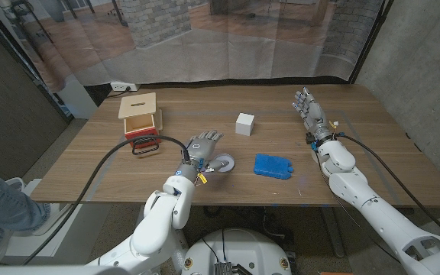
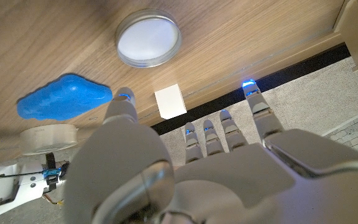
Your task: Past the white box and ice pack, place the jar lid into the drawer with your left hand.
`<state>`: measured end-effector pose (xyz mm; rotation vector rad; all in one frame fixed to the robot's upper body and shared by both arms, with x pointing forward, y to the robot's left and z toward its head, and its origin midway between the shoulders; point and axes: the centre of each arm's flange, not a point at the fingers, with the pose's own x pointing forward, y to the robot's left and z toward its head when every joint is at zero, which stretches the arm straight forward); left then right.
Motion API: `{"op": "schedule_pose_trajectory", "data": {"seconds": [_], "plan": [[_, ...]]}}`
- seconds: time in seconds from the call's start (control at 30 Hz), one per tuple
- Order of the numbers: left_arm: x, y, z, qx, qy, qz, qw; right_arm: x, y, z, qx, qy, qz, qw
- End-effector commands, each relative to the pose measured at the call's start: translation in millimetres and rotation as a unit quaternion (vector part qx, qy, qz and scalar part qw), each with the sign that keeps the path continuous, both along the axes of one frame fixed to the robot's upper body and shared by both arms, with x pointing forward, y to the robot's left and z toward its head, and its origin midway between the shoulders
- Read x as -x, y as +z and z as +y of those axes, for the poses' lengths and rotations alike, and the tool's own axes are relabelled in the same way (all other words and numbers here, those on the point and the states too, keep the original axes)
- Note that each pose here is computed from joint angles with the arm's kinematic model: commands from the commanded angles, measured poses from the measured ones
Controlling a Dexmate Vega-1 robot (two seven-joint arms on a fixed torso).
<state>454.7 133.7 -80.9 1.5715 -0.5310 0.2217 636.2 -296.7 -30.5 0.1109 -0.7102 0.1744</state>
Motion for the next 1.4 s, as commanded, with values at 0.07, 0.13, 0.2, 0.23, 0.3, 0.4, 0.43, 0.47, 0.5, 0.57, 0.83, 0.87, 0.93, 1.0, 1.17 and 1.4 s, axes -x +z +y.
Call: {"op": "schedule_pose_trajectory", "data": {"seconds": [0.07,0.13,0.2,0.23,0.3,0.4,0.43,0.47,0.5,0.57,0.83,0.87,0.93,1.0,1.17,1.4], "plan": [[-0.7,-4.4,-12.4,-0.022,0.006,0.02,1.0,2.0,-2.8,-4.1,-0.003,-0.001,0.0,1.0],[0.0,-5.0,-14.5,-0.025,0.006,0.02,0.999,2.4,-2.7,-4.3,-0.003,-0.001,-0.001,1.0],[0.4,-5.4,-15.8,-0.028,0.008,0.02,0.999,2.7,-2.5,-4.4,-0.002,-0.001,-0.001,1.0],[0.5,-5.6,-16.3,-0.029,0.009,0.019,0.999,2.8,-2.3,-4.4,-0.002,-0.001,-0.001,1.0],[0.4,-5.9,-16.9,-0.03,0.012,0.02,0.999,3.0,-2.1,-4.4,-0.003,0.0,-0.002,1.0],[0.1,-6.8,-17.5,-0.034,0.019,0.021,0.999,3.1,-1.7,-4.0,-0.003,0.001,-0.002,1.0],[0.0,-7.2,-17.5,-0.034,0.021,0.021,0.999,3.0,-1.7,-3.8,-0.003,0.001,-0.002,1.0],[-0.2,-7.6,-17.5,-0.035,0.023,0.02,0.999,3.0,-1.7,-3.4,-0.003,0.001,-0.001,1.0],[-0.3,-8.0,-17.5,-0.035,0.026,0.02,0.999,2.9,-1.7,-3.0,-0.003,0.002,-0.001,1.0],[-0.4,-9.2,-17.7,-0.038,0.032,0.016,0.999,2.6,-1.7,-2.2,-0.002,0.002,-0.001,1.0],[-5.0,-14.1,-17.3,-0.04,0.04,0.015,0.998,0.7,-2.5,1.6,0.003,0.003,0.003,1.0],[-5.9,-14.6,-17.2,-0.04,0.039,0.015,0.998,0.6,-2.5,1.8,0.003,0.004,0.003,1.0],[-7.6,-15.5,-17.0,-0.039,0.038,0.017,0.998,0.6,-2.5,1.9,0.003,0.003,0.004,1.0],[-10.5,-16.3,-17.2,-0.037,0.033,0.019,0.999,1.3,-3.0,1.6,0.004,0.001,0.004,1.0],[-15.6,-17.0,-18.4,-0.033,0.024,0.025,0.999,3.6,-4.1,-0.7,0.004,-0.002,0.004,1.0],[-21.1,-18.6,-21.2,-0.028,0.012,0.031,0.999,5.8,-6.7,-3.6,0.0,-0.006,0.004,1.0]]}}
